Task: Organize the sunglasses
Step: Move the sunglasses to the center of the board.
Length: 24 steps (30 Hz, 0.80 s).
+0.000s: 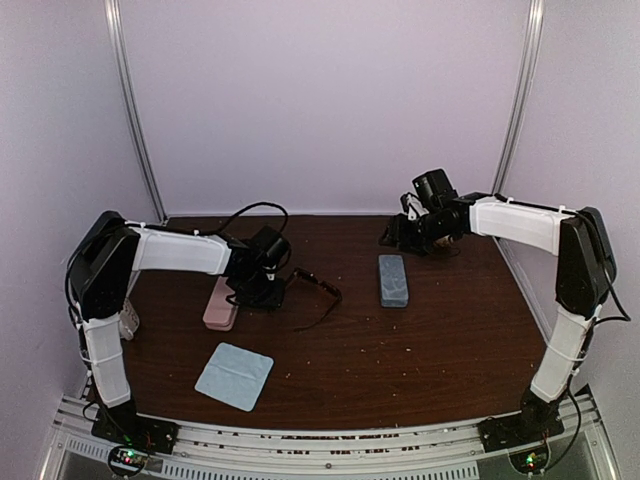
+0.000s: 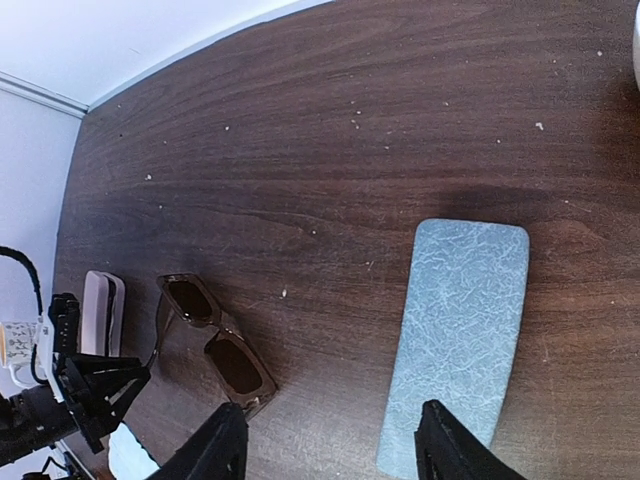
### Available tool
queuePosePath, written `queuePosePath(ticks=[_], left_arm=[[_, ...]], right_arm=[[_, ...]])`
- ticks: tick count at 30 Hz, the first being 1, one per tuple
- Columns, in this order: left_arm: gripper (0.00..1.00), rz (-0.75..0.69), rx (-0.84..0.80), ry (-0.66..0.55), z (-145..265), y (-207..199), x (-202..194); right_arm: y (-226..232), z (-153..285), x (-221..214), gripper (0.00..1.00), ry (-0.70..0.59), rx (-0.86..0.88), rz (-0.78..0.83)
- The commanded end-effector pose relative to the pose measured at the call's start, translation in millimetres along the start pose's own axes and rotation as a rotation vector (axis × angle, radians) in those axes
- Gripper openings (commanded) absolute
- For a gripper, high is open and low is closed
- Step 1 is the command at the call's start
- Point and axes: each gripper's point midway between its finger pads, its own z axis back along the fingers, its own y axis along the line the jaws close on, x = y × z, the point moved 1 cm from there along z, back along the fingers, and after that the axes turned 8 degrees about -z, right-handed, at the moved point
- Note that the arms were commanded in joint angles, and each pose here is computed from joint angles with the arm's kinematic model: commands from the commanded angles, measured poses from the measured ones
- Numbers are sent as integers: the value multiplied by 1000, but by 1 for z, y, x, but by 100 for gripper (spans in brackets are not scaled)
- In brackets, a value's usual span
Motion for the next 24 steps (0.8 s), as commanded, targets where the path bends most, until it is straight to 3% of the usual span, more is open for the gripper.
queuePosePath(ticks=[1,13,20,24], left_arm=[[28,-16,-49,-73,22,-10,19],[56,-51,-33,-225,73,-1,46],[79,-83,29,-329,96,16,49],[91,-92,52,-368,105,24,46]], right_arm=[[-8,20,12,59,-52,-43,36],[-48,22,3,68,-13,-274,95],[-55,6,-20,92,77,-378,149],[-54,-9,-32,95,139,-421,176]])
